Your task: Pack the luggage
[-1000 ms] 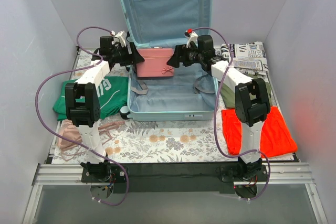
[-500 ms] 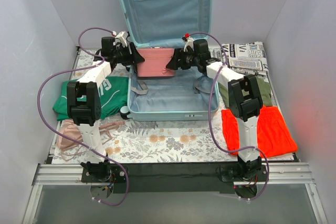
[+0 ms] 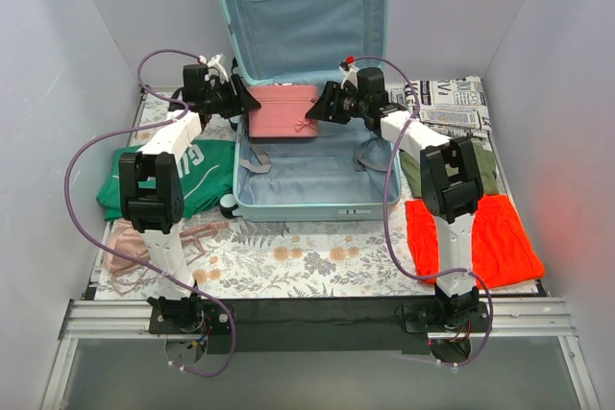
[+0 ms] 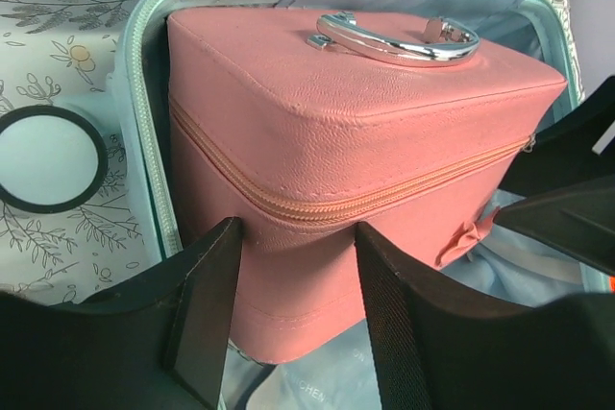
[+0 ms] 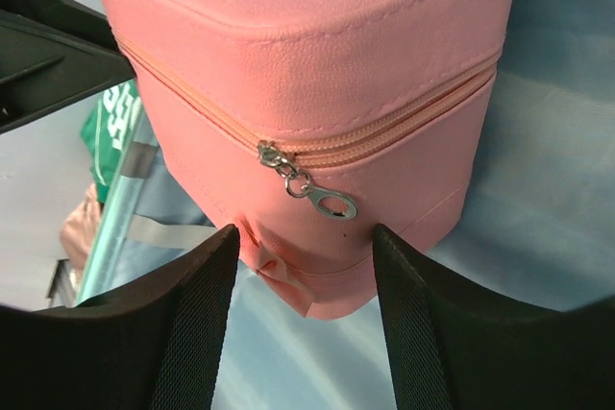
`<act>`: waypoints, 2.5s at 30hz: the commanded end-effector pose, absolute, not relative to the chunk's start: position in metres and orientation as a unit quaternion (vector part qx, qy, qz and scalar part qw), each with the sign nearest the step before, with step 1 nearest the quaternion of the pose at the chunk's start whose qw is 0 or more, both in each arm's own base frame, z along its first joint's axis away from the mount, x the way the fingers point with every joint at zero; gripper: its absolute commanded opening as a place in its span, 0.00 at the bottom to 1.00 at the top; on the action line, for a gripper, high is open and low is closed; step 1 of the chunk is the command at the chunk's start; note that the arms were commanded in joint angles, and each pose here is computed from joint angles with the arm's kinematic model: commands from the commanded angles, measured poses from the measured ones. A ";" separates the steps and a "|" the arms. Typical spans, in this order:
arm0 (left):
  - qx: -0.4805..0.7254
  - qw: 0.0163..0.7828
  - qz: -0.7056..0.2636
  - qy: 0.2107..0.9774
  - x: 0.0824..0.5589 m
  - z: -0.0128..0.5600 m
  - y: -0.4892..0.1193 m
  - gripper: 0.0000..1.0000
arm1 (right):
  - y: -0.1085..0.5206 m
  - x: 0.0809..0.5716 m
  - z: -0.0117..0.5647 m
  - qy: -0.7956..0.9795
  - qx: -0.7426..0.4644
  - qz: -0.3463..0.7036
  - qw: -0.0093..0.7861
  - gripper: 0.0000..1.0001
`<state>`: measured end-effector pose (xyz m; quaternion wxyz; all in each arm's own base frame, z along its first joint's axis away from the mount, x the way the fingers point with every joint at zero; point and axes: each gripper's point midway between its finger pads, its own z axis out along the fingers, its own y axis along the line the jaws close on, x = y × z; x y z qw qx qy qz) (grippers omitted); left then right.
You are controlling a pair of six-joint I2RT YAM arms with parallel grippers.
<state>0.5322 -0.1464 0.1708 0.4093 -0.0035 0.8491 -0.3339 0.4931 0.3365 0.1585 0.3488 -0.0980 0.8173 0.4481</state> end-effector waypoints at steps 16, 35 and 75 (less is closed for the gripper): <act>0.006 0.404 -0.372 0.836 0.510 0.212 -0.178 0.45 | 0.382 0.471 0.235 0.745 -0.152 0.517 0.394 0.62; 0.016 0.425 -0.346 0.836 0.556 0.194 -0.176 0.51 | 0.395 0.495 0.199 0.747 -0.179 0.504 0.394 0.61; 0.258 0.410 -0.131 0.865 0.386 0.141 -0.211 0.03 | 0.287 0.354 0.183 0.846 -0.165 0.426 0.276 0.40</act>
